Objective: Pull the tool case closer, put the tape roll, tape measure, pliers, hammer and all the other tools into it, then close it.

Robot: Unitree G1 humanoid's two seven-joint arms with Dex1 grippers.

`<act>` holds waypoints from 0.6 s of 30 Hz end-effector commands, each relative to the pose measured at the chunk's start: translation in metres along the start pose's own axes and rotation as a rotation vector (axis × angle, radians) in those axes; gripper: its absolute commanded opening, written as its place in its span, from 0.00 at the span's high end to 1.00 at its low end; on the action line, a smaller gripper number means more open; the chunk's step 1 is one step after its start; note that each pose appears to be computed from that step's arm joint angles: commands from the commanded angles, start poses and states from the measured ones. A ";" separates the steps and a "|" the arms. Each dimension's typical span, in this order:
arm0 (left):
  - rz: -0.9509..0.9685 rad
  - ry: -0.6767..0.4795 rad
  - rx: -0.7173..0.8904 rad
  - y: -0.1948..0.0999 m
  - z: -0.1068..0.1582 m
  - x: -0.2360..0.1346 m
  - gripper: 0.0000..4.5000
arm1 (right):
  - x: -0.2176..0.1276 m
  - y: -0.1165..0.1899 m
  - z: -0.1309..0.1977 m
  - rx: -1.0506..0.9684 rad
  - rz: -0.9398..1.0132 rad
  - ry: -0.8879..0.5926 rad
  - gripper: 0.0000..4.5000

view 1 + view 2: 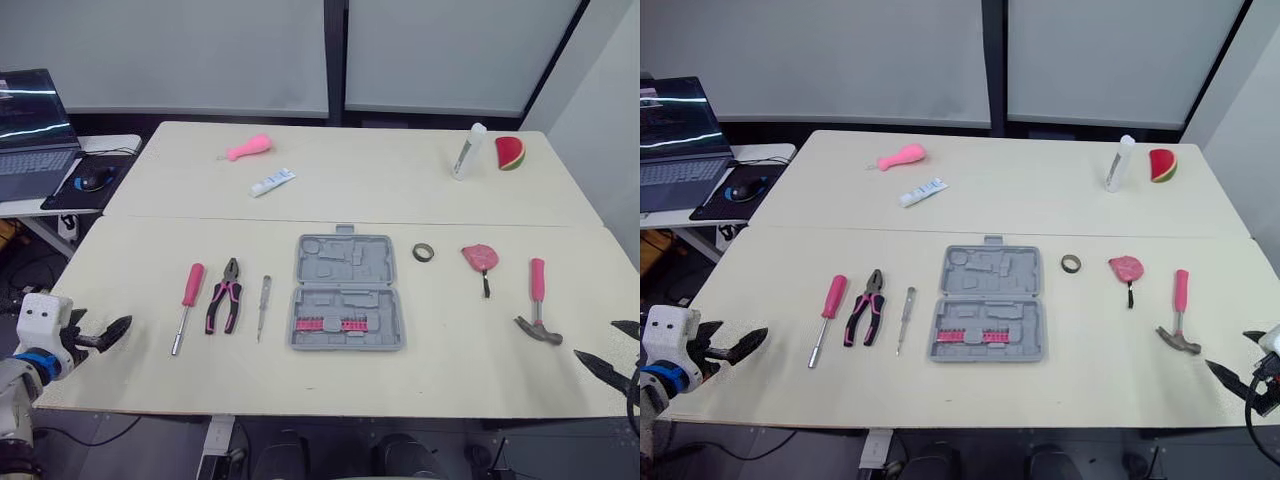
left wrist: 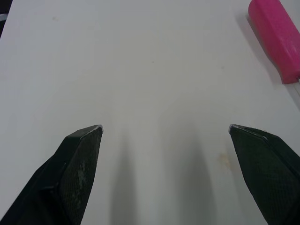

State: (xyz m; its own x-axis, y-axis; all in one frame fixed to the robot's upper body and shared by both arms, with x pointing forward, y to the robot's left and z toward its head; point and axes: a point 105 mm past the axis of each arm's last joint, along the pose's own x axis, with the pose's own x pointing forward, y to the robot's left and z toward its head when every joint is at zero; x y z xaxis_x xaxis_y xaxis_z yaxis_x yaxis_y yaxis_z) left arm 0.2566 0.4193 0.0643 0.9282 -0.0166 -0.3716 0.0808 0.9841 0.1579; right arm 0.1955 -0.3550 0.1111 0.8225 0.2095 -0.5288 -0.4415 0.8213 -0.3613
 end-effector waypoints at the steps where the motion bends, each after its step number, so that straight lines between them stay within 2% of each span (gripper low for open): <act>1: 0.008 -0.050 0.005 0.009 0.014 -0.006 0.00 | -0.009 -0.005 0.007 -0.030 -0.027 -0.019 0.01; 12: -0.042 -0.040 0.017 0.000 0.017 0.001 0.00 | -0.013 -0.009 0.008 -0.089 -0.059 -0.010 0.01; 18: -0.163 -0.039 0.040 -0.031 0.029 0.015 0.00 | 0.000 -0.003 0.026 -0.087 -0.040 -0.054 0.01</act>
State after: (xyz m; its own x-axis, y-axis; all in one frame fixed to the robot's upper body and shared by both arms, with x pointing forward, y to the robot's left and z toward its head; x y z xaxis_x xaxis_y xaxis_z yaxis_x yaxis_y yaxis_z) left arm 0.2701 0.3954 0.0709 0.9159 -0.1369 -0.3773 0.1958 0.9730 0.1224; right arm 0.1986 -0.3542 0.1208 0.8449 0.1833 -0.5025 -0.4256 0.7994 -0.4241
